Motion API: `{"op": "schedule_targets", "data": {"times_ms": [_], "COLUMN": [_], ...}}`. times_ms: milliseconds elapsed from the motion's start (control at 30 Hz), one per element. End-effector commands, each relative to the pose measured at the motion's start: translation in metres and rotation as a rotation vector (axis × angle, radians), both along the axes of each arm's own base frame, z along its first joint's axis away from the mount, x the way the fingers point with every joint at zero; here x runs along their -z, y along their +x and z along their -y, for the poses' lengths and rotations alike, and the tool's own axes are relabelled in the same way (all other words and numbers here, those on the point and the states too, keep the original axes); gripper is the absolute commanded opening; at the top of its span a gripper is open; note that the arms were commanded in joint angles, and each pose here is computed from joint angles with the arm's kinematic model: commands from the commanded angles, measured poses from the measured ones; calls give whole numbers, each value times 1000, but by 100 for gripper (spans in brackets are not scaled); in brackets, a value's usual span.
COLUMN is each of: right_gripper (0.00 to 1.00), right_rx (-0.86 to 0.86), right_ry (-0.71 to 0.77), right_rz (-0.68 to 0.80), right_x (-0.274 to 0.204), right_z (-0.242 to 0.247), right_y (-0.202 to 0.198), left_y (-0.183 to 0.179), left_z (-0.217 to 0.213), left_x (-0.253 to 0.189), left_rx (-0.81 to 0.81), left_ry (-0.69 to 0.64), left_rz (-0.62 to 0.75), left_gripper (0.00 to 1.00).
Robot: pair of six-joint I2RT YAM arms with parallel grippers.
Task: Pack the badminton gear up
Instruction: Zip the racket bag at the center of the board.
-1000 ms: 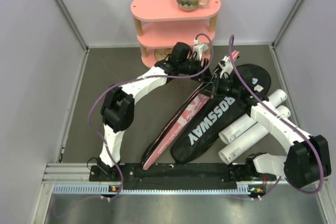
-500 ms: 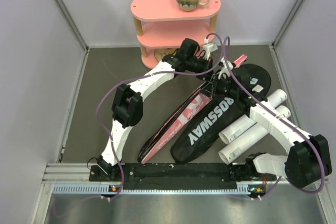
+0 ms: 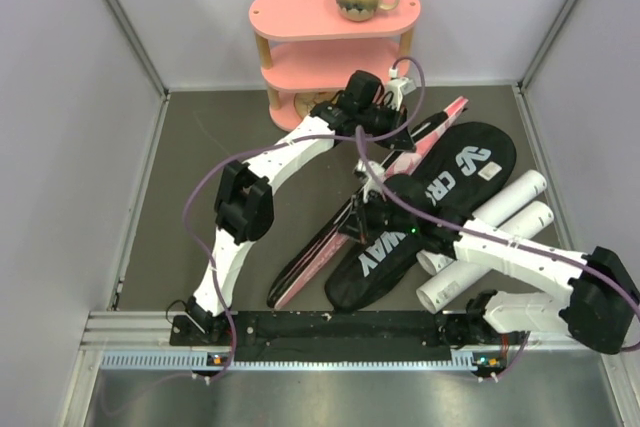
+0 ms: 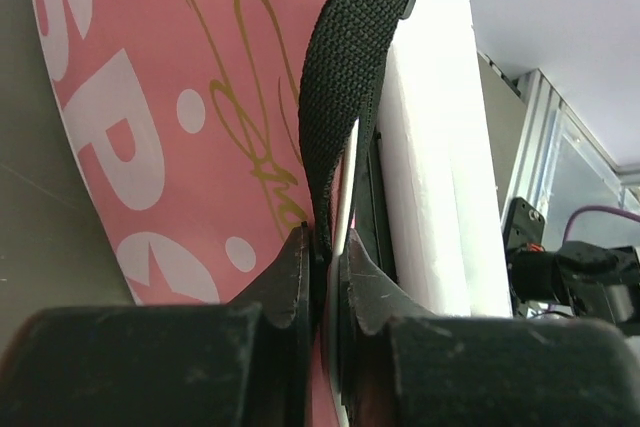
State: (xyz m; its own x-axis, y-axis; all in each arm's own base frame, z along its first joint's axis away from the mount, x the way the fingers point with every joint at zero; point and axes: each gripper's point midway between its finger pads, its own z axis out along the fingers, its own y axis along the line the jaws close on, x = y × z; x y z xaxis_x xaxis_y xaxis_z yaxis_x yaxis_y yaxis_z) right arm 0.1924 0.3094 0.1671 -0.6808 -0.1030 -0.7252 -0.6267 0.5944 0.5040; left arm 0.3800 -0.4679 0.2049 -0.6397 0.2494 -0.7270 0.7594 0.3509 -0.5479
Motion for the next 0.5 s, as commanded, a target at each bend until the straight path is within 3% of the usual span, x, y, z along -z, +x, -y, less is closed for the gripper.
{"op": "schedule_targets", "data": {"times_ms": [0,233,467], "right_gripper": [0,0,0], "right_rx": [-173,-314,-476], "right_ry": [126,116,14], "right_rz": [42,120,120], "right_x": [-31,-5,44], "right_z": [-52,-107,-152], "right_y": [-55,-121,-189], "left_y": [39,44,62], "left_z": [-5,-2,-12], "left_x": [-58,-56,-47], "left_rx": [-139,-86,-96], "left_ry": [-99,-120,-94], "left_rz": [210,280,318], "left_gripper": [0,0,0]}}
